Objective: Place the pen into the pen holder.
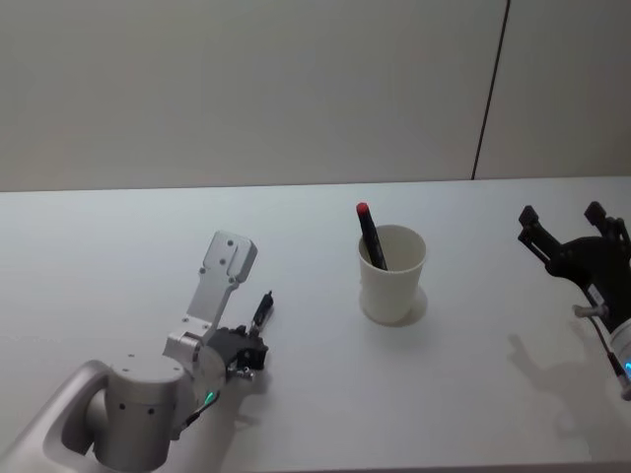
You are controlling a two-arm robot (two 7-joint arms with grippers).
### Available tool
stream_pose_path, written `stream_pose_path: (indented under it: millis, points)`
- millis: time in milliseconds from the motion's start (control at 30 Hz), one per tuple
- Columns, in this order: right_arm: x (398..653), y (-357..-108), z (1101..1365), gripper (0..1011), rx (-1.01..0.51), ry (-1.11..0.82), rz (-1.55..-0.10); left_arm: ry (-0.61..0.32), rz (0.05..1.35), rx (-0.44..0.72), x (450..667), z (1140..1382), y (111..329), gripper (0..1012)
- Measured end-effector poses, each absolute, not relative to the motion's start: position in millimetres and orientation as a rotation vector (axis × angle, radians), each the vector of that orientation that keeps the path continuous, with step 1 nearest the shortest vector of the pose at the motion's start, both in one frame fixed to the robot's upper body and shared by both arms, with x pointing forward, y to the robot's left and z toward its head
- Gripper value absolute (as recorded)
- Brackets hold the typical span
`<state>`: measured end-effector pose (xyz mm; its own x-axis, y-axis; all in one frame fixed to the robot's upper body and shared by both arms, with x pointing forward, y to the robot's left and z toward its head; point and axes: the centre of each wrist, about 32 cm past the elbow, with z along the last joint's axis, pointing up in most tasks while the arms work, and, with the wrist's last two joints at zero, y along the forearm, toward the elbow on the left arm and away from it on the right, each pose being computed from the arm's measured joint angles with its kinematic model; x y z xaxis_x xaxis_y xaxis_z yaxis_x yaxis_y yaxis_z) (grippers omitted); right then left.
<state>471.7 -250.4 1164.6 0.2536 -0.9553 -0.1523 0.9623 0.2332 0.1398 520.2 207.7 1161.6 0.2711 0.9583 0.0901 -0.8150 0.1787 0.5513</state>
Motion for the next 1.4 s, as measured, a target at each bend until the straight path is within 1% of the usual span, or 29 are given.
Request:
stream_pose_path:
  millis: [100,267,300,700,1033,1133,1300,1367,1400]
  points:
    - [471.8,-250.4,1164.6,1002,0.221,0.037,-1.317,0.282,1.287,0.547,518.7,1164.1,207.5,135]
    - [471.8,-250.4,1164.6,1001,0.221,0.037,-1.317,0.215,1.302,0.508,514.8,1171.0,207.2,135]
    - [471.8,-250.4,1164.6,1002,0.221,0.037,-1.317,0.215,1.302,0.508,514.8,1171.0,207.2,135]
    - [471.7,-250.4,1164.6,1002,0.221,0.037,-1.317,0.055,1.306,0.398,508.4,1183.5,207.9,135]
    - [471.8,-250.4,1164.6,1001,0.221,0.037,-1.317,-0.093,1.264,0.276,506.5,1189.6,209.7,135]
    - [471.7,-250.4,1164.6,1001,0.221,0.037,-1.317,-0.124,1.251,0.250,506.9,1190.4,210.1,135]
    - [471.8,-250.4,1164.6,1002,0.221,0.037,-1.317,-0.189,1.216,0.193,509.4,1192.1,210.9,135]
    - [471.7,-250.4,1164.6,1002,0.221,0.037,-1.317,-0.233,1.188,0.154,512.0,1192.7,211.3,135]
    - [471.7,-250.4,1164.6,1002,0.221,0.037,-1.317,-0.233,1.188,0.154,512.0,1192.7,211.3,135]
